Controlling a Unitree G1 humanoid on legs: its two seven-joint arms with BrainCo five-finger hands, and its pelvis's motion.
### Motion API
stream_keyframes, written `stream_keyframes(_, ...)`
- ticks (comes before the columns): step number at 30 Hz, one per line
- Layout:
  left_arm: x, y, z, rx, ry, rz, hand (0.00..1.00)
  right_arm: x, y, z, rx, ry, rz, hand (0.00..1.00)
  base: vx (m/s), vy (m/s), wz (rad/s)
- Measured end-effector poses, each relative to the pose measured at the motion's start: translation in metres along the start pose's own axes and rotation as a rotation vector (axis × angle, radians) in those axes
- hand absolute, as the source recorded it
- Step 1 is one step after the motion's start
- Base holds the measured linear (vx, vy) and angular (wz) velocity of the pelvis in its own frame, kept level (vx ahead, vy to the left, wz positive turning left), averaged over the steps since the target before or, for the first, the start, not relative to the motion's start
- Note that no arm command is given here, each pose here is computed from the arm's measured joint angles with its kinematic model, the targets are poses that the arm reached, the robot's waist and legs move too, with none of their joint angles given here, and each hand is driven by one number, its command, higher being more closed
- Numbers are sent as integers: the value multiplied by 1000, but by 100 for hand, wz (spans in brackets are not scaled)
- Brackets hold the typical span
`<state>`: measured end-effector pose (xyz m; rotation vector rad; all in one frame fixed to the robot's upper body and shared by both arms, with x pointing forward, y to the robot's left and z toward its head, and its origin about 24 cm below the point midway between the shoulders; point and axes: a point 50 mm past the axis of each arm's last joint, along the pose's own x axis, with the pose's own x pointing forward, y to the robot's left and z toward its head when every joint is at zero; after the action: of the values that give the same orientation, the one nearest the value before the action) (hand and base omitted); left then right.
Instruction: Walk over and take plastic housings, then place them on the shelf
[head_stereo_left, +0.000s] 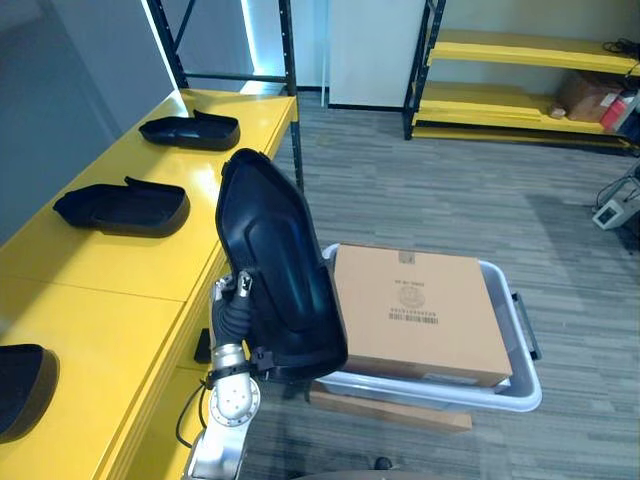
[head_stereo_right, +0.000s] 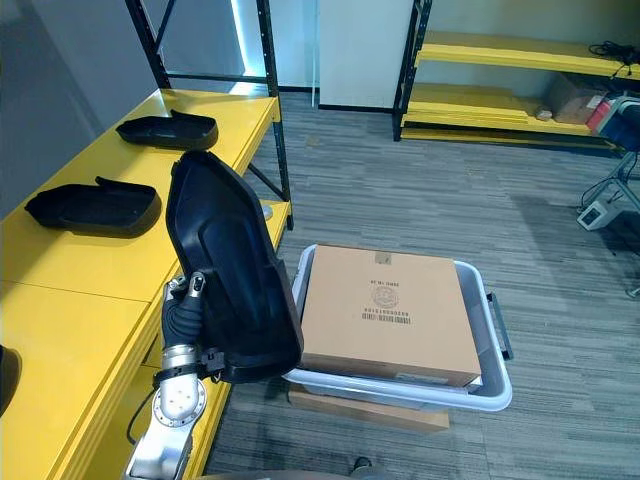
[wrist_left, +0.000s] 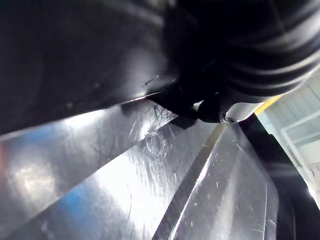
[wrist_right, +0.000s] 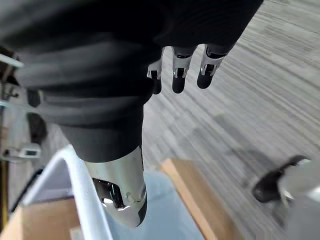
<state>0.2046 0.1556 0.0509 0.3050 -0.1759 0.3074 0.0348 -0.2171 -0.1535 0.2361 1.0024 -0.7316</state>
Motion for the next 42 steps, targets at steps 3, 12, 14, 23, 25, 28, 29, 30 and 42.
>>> stream_keyframes(3, -3, -9, 3, -20, -7, -38, 100, 0, 9, -7, -79, 30, 37, 0, -10, -41, 104)
stream_keyframes(12, 1, -22, 34, -131, -107, -45, 100, 7, 33, 19, -219, -52, 120, 0, -8, 17, 140)
stream_keyframes(14, 1, -33, 47, -169, -167, -93, 100, 9, 23, 14, -224, -19, 58, 0, -9, 153, 148)
stream_keyframes(23, 9, -70, 85, -271, -330, -267, 100, 16, 34, 25, -276, -26, 87, 0, 52, 139, 68)
stream_keyframes(25, 8, -70, 82, -263, -323, -277, 100, 16, 35, 29, -302, -42, 96, 0, 93, 164, 30)
stream_keyframes(28, 9, -72, 72, -238, -292, -282, 100, 15, 27, 21, -315, -20, 81, 0, 112, 47, 97)
stream_keyframes(29, 9, -73, 66, -223, -271, -281, 100, 13, 25, 16, -321, -6, 81, 0, 104, 22, 96)
stream_keyframes(30, 9, -74, 63, -214, -261, -284, 100, 13, 22, 13, -328, 4, 76, 0, 145, 16, 130)
stream_keyframes(42, -11, -61, 29, -156, -104, -242, 100, 7, 25, 14, -368, -40, 109, 0, 160, -72, 48)
